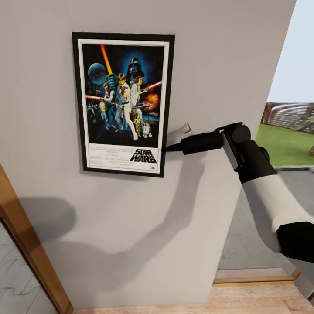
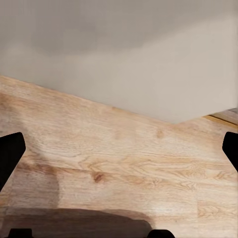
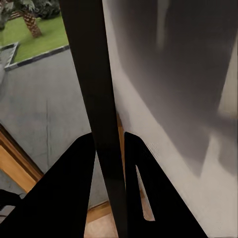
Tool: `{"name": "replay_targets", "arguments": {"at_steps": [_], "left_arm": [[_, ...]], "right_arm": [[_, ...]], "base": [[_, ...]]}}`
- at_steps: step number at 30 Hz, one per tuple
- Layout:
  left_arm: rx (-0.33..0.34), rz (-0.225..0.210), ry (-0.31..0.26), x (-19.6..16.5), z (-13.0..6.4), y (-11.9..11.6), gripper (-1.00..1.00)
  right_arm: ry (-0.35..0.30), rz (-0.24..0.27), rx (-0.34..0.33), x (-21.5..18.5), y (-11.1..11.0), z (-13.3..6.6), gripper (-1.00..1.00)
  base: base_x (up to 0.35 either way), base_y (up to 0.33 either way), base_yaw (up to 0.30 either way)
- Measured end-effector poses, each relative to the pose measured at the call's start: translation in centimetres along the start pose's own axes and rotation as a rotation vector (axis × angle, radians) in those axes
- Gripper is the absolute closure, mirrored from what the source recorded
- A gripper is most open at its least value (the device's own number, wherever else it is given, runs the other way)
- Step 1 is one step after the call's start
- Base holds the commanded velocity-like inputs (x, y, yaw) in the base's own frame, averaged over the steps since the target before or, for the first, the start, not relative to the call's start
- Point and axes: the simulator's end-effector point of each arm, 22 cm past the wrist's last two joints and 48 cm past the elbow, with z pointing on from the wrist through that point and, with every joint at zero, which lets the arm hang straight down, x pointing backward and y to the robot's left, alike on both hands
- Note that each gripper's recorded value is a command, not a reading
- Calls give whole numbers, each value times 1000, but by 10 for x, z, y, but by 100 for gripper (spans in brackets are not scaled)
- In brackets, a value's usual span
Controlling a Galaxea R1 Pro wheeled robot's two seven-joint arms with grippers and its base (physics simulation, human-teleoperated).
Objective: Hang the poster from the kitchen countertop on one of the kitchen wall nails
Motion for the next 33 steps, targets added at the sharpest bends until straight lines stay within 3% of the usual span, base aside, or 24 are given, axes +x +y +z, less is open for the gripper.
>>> {"name": "replay_targets", "arguments": {"at_steps": [15, 33], "left_arm": [[0, 0, 1, 0, 0, 0, -100], [0, 0, 1, 0, 0, 0, -100]], "right_arm": [[26, -27, 30, 22, -4, 6, 100], [21, -56, 27, 20, 3, 6, 100]], "base": [[0, 0, 0], [0, 0, 0]]}}
